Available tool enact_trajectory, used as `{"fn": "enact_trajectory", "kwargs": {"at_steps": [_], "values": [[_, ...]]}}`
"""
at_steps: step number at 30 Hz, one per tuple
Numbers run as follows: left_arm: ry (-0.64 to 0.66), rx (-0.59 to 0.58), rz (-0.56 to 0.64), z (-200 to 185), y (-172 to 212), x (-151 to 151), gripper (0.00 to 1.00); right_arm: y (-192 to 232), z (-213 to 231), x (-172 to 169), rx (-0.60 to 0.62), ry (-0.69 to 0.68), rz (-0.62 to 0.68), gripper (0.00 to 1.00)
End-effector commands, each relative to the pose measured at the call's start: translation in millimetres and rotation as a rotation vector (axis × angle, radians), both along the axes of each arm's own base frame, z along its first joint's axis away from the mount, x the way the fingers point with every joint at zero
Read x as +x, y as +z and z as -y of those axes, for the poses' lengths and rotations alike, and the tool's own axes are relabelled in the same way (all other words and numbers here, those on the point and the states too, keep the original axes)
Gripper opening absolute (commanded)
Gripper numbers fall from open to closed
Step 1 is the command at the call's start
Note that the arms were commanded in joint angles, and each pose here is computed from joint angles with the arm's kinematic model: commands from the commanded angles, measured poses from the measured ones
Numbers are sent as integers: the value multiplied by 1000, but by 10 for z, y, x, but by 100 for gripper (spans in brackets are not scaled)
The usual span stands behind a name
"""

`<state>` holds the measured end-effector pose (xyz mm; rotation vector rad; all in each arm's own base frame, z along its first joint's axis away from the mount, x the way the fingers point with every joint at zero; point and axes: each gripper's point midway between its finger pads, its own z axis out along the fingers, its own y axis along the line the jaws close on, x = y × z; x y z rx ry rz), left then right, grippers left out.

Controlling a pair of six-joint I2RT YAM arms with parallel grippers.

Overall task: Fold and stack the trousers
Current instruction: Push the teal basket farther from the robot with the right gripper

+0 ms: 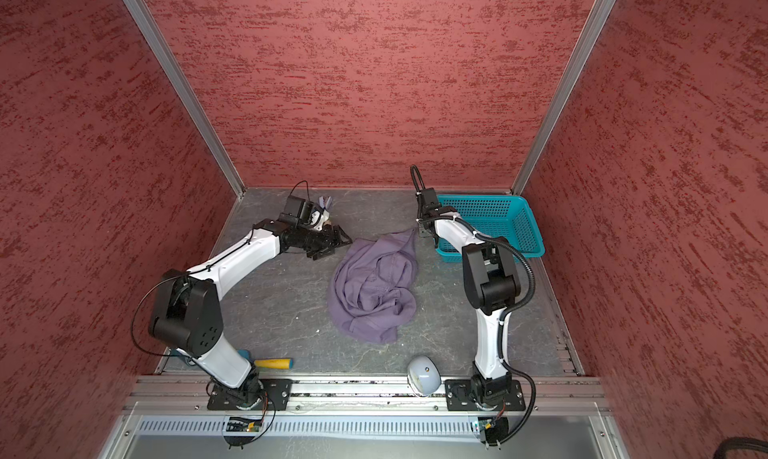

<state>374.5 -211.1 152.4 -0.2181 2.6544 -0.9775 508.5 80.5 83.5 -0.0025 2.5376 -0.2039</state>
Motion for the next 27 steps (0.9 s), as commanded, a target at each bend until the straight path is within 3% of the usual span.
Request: {"fn": "enact_trajectory", "kwargs": {"at_steps": [1,18,27], "values": [[21,-2,30,-35,146,11,78,167,55,298,2,28,100,5],[46,17,-19,-80,-24,19,78,121,5,1077,-56,133,109,9],[46,12,-20,-63,18,35,79,333,-45,1250,-33,120,163,26]]}}
